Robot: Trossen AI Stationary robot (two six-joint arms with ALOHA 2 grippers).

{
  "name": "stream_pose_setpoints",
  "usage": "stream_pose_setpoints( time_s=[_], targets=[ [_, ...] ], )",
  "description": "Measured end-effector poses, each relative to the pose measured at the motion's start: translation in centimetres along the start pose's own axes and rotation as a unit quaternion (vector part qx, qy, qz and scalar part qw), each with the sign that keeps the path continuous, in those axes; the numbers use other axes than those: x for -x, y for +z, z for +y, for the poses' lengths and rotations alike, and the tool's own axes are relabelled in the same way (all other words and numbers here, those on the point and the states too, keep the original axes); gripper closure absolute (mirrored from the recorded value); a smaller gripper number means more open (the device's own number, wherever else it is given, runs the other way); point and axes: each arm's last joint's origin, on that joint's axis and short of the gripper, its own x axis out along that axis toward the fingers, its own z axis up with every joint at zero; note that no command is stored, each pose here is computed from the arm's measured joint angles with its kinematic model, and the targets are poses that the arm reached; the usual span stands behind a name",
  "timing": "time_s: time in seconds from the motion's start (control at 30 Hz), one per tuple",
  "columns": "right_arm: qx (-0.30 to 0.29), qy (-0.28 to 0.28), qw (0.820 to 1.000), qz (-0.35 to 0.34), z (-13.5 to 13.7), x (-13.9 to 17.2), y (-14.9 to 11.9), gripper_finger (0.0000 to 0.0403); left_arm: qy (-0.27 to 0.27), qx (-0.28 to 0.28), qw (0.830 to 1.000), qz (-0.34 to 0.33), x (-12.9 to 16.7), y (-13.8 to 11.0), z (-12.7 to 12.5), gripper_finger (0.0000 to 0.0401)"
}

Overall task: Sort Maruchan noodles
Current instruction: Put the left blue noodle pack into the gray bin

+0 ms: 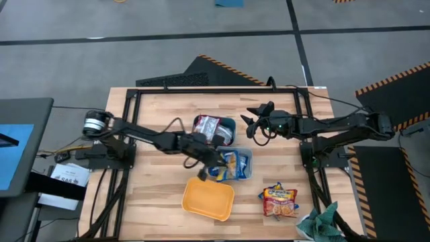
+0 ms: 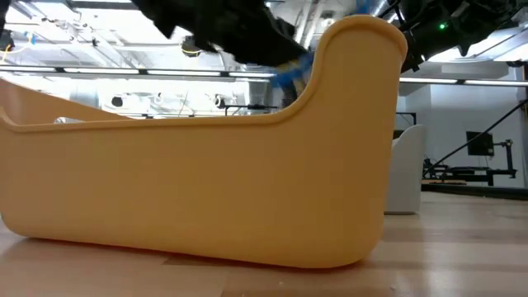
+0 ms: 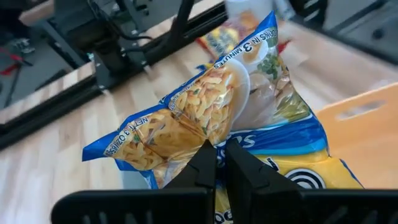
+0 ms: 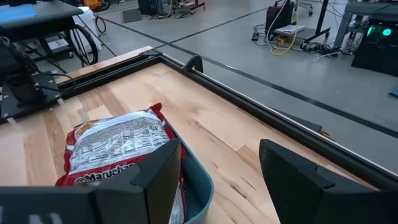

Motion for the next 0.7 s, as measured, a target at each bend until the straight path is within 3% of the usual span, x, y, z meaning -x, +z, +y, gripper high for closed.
stream_pose_setpoints(
  time_s=[0.4,0.7],
  targets=[
    [0.001,0.000,1.000,0.000,0.0,0.0,0.0,0.0163,0.025,-0.105,0.994,0.023,-4.6,0.2,1.1,0.0401],
    [-0.001,0.001,1.000,-0.004,0.0,0.0,0.1,0.0163,0.067,-0.089,0.993,0.028,-4.4,0.0,2.2,0.0373]
  ],
)
